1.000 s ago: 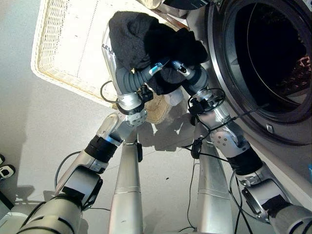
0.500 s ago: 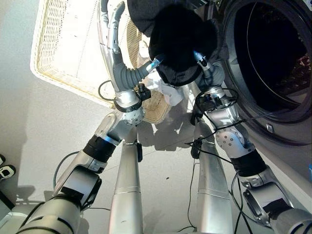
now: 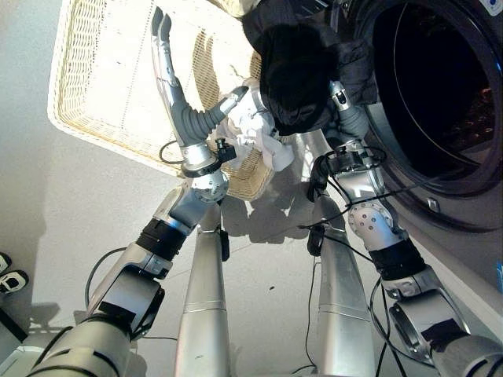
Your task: Put the clothes into the washing machine.
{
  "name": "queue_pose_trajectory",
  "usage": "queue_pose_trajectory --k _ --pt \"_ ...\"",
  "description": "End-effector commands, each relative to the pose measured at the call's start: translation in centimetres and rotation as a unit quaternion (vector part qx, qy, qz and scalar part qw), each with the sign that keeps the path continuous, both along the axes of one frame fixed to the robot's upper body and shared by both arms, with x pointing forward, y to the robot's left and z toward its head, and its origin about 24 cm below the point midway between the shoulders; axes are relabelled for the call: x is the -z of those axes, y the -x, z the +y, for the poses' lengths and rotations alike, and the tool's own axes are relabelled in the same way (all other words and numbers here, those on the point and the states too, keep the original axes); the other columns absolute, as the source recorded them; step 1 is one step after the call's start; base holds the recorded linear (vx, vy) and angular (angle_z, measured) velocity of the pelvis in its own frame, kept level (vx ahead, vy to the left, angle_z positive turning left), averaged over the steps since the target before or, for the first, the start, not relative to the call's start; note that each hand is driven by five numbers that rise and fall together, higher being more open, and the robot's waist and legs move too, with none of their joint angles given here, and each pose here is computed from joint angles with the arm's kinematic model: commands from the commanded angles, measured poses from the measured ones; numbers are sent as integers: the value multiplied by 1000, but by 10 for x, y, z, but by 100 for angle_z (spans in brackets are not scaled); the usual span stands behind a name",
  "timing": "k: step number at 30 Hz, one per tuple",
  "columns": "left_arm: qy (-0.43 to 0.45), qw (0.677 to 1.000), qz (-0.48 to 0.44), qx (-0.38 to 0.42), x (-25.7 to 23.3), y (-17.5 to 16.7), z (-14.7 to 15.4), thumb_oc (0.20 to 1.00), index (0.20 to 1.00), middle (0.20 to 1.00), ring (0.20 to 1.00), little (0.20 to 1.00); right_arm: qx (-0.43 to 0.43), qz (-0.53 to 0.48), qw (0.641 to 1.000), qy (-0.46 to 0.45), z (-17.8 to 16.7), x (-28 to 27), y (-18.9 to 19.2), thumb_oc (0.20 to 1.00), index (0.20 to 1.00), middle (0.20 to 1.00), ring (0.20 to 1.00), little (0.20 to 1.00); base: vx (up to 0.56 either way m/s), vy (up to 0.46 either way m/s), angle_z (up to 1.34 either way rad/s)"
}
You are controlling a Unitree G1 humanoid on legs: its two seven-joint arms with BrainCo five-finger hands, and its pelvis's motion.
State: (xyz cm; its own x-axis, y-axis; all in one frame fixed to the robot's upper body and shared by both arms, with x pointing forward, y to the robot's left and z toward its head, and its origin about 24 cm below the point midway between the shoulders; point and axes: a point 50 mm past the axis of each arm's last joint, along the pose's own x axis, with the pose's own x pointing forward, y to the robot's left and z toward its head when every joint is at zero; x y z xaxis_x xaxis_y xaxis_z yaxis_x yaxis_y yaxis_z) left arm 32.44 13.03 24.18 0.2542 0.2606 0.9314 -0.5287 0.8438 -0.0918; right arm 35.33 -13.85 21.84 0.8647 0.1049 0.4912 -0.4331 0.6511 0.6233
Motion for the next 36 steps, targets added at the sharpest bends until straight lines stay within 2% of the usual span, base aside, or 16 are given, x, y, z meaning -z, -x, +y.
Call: queue_pose_trajectory --k 1,8,9,12,14,15,16,17,18,21,24,29,30,33,35,36 --pt "59 998 -29 18 -17 -2 10 1000 1000 1000 1000 1000 10 -28 996 -86 -32 -21 0 200 200 200 200 200 0 0 0" --pt "76 996 35 -19 -8 -23 22 1000 1000 1000 1000 1000 86 55 990 -93 -70 -4 -24 200 200 200 200 200 -2 17 -6" --pt "78 994 64 -32 -6 -30 32 1000 1000 1000 1000 1000 145 60 979 -131 -102 -14 -27 200 200 200 200 200 9 10 -5" --pt "80 991 94 -48 -1 -35 52 1000 1000 1000 1000 1000 235 27 951 -202 -154 -38 -20 200 200 200 200 200 13 -7 -5" --pt "79 991 98 -50 0 -35 54 1000 1000 1000 1000 1000 241 21 947 -210 -159 -42 -19 200 200 200 200 200 2 -53 -5" --pt "67 989 114 -69 3 -36 67 1000 1000 1000 1000 1000 344 -42 905 -246 -191 -72 2 200 200 200 200 200 -13 -117 -8" --pt "62 987 123 -83 4 -35 76 1000 1000 1000 1000 1000 395 -78 878 -257 -200 -99 18 200 200 200 200 200 -15 -124 -8" --pt "61 986 126 -87 5 -35 78 1000 1000 1000 1000 1000 413 -86 871 -254 -202 -104 23 200 200 200 200 200 -21 -43 -6" --pt "63 984 138 -96 7 -35 87 1000 1000 1000 1000 1000 453 -115 847 -253 -210 -124 39 200 200 200 200 200 -16 -15 -4" --pt "64 979 154 -114 8 -34 102 1000 1000 1000 1000 1000 492 -144 826 -232 -218 -146 58 200 200 200 200 200 0 0 0" --pt "72 972 181 -128 7 -37 119 1000 1000 1000 1000 1000 517 -154 824 -174 -225 -157 67 200 200 200 200 200 0 8 -2" --pt "64 969 196 -135 3 -41 127 1000 1000 1000 1000 1000 532 -118 823 -159 -233 -144 60 216 216 216 216 216 7 -7 -2" --pt "56 969 199 -135 1 -43 126 1000 1000 1000 1000 1000 529 -85 832 -145 -234 -135 50 1000 1000 1000 1000 1000 15 -57 2" --pt "53 969 202 -134 0 -45 124 1000 1000 1000 1000 1000 537 -49 836 -103 -230 -130 40 1000 1000 1000 1000 1000 7 -18 4" --pt "54 968 206 -135 -3 -47 123 1000 1000 1000 1000 1000 584 30 811 -7 -224 -121 26 1000 1000 1000 1000 1000 -1 0 2" --pt "55 968 206 -135 -4 -48 123 1000 1000 1000 1000 1000 589 47 807 1 -222 -120 24 1000 1000 1000 1000 1000 0 0 0"
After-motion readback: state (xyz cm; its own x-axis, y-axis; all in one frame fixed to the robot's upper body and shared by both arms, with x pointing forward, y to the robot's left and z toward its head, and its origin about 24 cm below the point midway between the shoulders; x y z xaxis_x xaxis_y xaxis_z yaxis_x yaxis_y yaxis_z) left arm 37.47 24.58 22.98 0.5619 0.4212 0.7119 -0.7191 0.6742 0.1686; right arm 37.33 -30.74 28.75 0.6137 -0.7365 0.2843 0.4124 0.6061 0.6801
